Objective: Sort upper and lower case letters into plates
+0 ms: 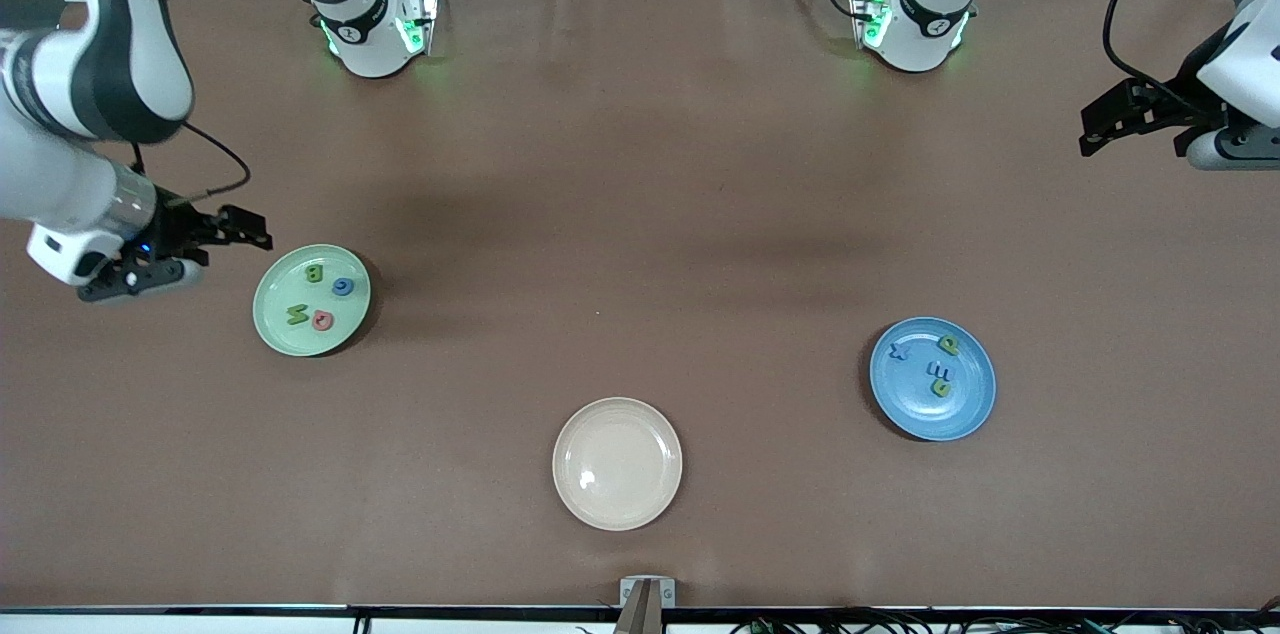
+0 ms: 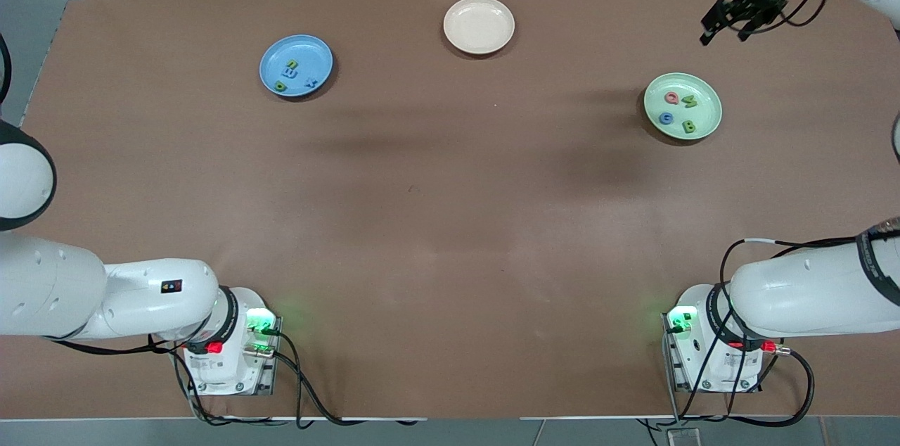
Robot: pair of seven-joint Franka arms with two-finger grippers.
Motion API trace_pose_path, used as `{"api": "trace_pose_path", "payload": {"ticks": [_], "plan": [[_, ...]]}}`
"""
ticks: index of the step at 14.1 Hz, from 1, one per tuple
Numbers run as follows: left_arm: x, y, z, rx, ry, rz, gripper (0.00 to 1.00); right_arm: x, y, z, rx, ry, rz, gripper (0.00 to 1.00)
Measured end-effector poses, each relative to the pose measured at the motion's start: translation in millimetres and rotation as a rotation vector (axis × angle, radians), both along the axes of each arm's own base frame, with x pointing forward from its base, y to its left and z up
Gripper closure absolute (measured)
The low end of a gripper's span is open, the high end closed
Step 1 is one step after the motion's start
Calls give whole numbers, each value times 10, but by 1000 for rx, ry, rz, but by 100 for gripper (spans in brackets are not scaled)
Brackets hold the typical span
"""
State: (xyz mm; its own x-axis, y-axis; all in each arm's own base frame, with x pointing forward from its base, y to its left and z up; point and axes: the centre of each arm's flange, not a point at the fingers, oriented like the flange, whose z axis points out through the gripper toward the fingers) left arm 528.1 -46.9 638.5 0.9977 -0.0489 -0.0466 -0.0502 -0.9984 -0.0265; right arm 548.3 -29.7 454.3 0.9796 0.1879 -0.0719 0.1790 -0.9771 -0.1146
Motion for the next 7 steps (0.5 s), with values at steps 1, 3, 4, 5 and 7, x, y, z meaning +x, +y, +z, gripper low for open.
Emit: {"api": "trace_pose_path", "payload": {"ticks": [1, 3, 4, 5, 7], "plan": [[-6, -62, -1, 1, 0, -11, 0, -31, 3, 241, 1, -6, -1, 0], [-14, -139, -2, 1, 0, -26, 0, -28, 1, 790, 0, -26, 5, 0], [-13, -138, -2, 1, 0, -25, 0, -24, -16, 1029, -14, -38, 7, 0], [-12, -121, -2, 1, 0, -22, 0, -21, -43, 1225, -41, -54, 1, 0], [-9, -87, 0, 1, 0, -14, 0, -37, -65, 1577, -70, -77, -33, 0]]}}
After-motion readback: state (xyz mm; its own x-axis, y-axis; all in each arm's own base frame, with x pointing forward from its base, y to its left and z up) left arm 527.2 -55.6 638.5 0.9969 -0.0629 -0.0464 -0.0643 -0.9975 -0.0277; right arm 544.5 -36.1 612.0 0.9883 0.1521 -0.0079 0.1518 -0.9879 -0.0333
